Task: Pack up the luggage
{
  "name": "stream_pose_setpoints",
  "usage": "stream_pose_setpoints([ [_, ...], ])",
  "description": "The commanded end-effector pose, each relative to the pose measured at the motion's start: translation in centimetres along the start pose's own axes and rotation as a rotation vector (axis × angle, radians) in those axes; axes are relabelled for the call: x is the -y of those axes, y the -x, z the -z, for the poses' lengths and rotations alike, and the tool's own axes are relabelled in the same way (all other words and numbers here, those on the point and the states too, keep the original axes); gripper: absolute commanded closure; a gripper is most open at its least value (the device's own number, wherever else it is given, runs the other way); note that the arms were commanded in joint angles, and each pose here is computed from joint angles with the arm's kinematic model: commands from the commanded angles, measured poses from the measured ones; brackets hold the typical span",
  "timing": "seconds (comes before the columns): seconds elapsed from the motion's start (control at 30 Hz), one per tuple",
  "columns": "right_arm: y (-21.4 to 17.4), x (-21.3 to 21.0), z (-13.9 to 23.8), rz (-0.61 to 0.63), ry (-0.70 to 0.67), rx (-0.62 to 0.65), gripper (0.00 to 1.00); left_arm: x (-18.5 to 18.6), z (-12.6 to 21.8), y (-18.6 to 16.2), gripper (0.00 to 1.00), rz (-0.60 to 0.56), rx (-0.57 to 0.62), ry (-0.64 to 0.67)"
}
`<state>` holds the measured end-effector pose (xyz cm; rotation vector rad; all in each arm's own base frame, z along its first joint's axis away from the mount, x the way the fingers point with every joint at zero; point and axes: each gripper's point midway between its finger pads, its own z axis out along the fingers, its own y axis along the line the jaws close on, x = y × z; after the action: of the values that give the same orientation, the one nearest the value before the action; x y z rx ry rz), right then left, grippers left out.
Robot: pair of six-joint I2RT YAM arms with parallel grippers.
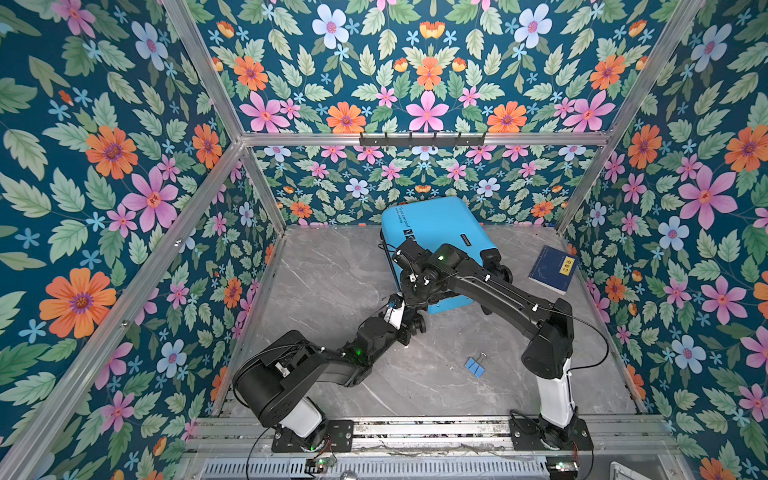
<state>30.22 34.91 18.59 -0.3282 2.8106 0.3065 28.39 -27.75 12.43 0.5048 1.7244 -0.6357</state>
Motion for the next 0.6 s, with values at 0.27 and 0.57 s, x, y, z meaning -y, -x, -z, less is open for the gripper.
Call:
stream_pose_setpoints([
  [0.27,0.5,1.8,7.3,-0.007,0.151,0.206,0.01,-0.3,0.5,2.4,1.0,0.028,0.086,-0.028],
  [0.57,-1.4,18.3,12.0,-0.202,-0.027,0.345,0.01,-0.8,0.5,2.3,1.0,0.036,0.08,-0.022],
])
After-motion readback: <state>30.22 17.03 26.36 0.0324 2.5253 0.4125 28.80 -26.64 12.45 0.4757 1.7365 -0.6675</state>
